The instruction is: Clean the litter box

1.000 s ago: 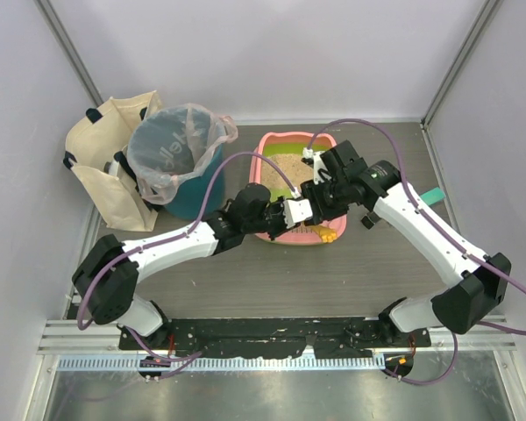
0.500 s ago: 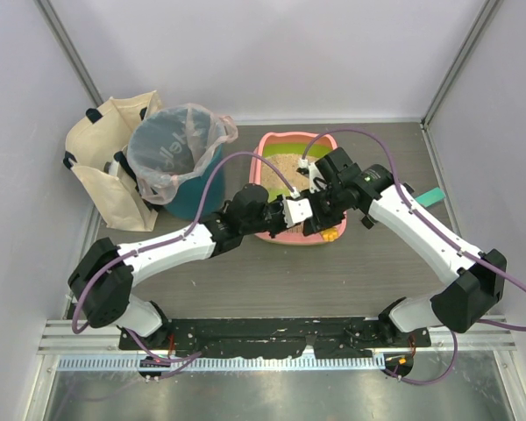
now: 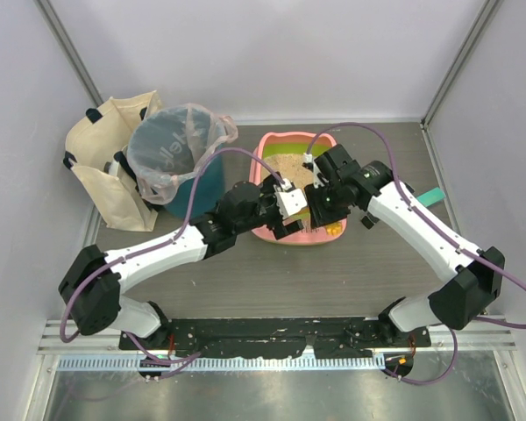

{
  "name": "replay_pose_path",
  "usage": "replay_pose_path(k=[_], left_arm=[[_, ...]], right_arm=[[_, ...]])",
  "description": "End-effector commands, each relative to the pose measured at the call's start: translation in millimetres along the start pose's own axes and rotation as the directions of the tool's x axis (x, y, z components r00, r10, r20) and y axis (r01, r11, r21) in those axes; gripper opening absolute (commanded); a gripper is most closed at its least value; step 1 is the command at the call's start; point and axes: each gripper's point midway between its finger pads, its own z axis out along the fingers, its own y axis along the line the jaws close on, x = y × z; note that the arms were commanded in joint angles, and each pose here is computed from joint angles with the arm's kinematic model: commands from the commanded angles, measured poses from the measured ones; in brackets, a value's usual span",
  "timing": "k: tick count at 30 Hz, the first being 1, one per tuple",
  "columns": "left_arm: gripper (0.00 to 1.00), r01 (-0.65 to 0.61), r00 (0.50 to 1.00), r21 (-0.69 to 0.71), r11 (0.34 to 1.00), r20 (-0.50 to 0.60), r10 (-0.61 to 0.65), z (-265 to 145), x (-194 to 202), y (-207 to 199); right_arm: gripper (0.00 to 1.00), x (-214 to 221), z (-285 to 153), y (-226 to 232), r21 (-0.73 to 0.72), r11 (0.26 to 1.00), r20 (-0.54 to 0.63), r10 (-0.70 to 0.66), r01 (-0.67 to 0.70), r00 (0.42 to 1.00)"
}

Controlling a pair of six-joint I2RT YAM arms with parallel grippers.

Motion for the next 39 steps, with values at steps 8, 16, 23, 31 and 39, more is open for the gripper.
replay_pose_path(k=[8, 16, 23, 31, 39], left_arm=[[1.00, 0.250, 0.948, -0.234, 0.940, -0.140, -0.287, -34, 3, 38], [1.00, 0.465, 0.807, -0.498, 0.731, -0.099, -0.581, -30, 32, 69], [0.93, 0.458, 0.720, -0.638, 0.618, -0.142, -0.680, -15, 76, 98], [0.80, 0.447, 0.670, -0.708, 0.546, -0.139, -0.729, -9, 110, 119], [0.57, 0.476, 0.620, -0.663, 0.578, -0.212, -0.755, 2, 131, 93]], right_arm=[[0.01, -34, -5, -32, 0.182, 0.983, 0.088, -0.018, 0.002, 0.996], [0.01, -47, 16, -42, 0.229, 0.973, 0.127, 0.006, -0.035, 0.992], [0.01, -43, 14, -42, 0.214, 0.974, 0.186, 0.037, -0.077, 0.982], [0.01, -32, 9, -46, 0.222, 0.971, 0.195, 0.043, -0.087, 0.980], [0.01, -30, 13, -47, 0.224, 0.969, 0.200, 0.058, -0.103, 0.978]])
